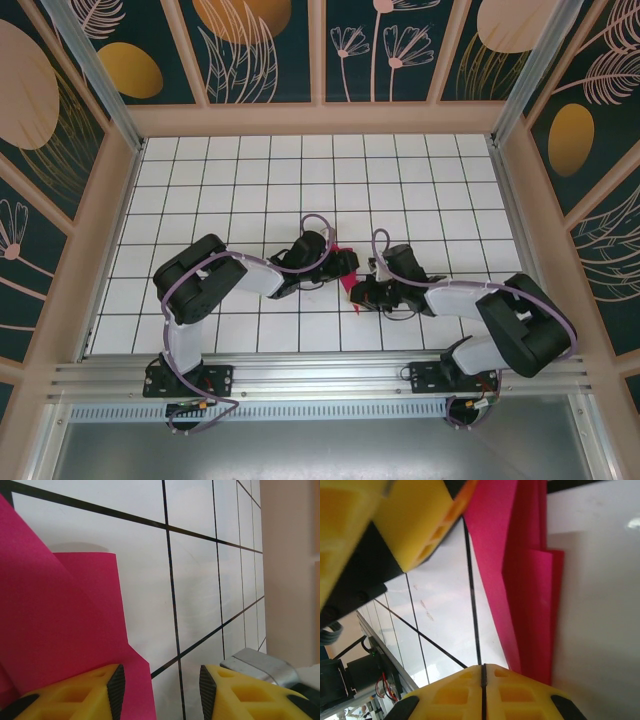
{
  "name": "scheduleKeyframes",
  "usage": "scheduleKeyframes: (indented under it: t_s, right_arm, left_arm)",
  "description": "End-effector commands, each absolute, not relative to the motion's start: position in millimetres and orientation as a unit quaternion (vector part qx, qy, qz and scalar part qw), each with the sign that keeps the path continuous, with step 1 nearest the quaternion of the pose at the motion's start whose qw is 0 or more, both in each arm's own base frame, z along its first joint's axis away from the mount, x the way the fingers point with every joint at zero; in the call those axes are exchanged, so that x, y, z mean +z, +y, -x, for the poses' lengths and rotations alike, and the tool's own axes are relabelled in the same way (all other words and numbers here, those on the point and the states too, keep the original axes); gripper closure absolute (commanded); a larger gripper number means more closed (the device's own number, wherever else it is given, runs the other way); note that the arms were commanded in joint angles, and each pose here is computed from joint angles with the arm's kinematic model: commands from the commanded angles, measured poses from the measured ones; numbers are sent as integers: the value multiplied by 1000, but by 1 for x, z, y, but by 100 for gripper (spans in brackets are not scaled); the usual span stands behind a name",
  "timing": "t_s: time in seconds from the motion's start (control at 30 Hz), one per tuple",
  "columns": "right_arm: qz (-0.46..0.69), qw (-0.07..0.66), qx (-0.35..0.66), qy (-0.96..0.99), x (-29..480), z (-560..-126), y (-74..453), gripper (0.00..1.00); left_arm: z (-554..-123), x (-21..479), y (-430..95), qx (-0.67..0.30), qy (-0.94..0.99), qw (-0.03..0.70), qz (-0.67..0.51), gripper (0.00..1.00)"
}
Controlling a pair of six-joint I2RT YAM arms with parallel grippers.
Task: Fold a paper plane with a square sheet of paper (pick it up from the middle)
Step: Fold the wing for the fifth time at the center of the table.
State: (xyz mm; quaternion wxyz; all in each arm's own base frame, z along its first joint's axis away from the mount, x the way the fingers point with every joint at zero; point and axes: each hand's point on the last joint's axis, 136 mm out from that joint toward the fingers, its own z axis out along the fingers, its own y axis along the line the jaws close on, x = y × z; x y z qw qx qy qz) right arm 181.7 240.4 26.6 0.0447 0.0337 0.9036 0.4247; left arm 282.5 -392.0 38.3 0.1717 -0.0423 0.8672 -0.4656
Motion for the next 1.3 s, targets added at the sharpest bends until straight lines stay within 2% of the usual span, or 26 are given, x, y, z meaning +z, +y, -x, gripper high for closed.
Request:
scheduleKeyframes:
  t_s: [0.0, 0.77, 1.07, 1.27]
  right_arm:
    - [-32, 20, 424, 905, 18, -166, 235, 89]
    - [-83, -20, 392, 916, -8, -132, 204, 90]
    - [-17, 94, 455, 885, 68, -183, 234, 87]
    - [-11, 96, 455, 885, 70, -209, 250, 89]
  left_arm:
    - [-275, 3, -380, -419, 895, 146, 49, 53]
    - [-273, -8, -376, -405, 902, 138, 54, 54]
    - [-273, -6, -379, -410, 901, 135, 49, 53]
    - [-273, -4, -380, -410, 900, 136, 48, 53]
